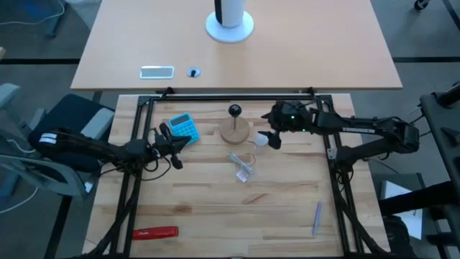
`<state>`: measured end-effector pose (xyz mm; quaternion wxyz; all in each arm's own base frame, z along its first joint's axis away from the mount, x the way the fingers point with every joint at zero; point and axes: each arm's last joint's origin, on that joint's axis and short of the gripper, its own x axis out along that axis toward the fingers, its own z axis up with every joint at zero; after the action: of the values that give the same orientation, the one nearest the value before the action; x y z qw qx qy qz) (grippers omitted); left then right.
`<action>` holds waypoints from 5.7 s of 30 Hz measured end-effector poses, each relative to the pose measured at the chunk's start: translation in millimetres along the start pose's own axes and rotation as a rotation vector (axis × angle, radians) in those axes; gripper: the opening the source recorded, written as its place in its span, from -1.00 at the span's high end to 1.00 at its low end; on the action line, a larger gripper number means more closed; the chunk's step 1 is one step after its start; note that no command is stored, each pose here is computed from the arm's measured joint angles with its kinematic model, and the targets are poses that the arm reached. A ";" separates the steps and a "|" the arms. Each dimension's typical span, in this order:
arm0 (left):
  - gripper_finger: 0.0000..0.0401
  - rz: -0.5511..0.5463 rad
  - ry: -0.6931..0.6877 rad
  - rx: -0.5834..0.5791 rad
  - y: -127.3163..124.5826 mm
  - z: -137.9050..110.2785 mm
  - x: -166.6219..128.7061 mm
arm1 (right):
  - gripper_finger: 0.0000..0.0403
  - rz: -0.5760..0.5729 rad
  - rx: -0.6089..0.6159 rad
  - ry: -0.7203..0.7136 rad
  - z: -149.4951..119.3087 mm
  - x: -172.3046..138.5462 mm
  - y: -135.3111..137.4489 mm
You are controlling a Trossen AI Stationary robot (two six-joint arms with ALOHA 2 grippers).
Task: Screw lightbulb
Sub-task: Insert the light bulb into the desk lamp
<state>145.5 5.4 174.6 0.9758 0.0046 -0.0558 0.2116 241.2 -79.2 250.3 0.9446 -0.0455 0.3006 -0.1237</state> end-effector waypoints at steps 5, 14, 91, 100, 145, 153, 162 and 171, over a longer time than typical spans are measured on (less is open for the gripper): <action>1.00 0.010 0.027 -0.010 -0.5 -4.0 1.4 | -0.51 0.023 -0.050 0.102 -12.1 20.4 2.4; 1.00 0.011 0.078 -0.041 -2.1 -11.7 3.8 | -0.53 0.067 -0.191 0.224 -26.7 32.7 5.4; 1.00 0.008 -0.214 -0.211 -14.7 32.0 31.7 | 0.42 0.093 -0.040 -0.309 -21.0 6.2 7.8; 1.00 0.105 -0.105 0.153 -28.2 63.1 64.7 | 0.42 0.013 -0.036 -0.696 6.8 4.0 -2.3; 1.00 0.110 -0.032 0.365 -3.9 131.3 176.5 | 0.42 0.027 0.249 -0.747 31.6 77.3 -40.3; 1.00 0.124 -0.051 0.379 1.3 137.0 182.3 | 0.42 0.023 0.241 -0.730 30.5 78.5 -39.7; 1.00 0.022 -0.051 0.481 0.2 125.9 190.8 | 0.42 0.017 0.202 -0.730 30.6 78.5 -39.1; 1.00 0.047 -0.089 0.492 2.7 136.1 201.4 | 0.42 -0.002 0.156 -0.740 37.8 77.8 -40.8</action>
<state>311.9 86.5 332.0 0.9366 0.2501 -0.0458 0.2412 315.9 -138.5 244.3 0.9898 -0.0155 -0.0714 -0.1221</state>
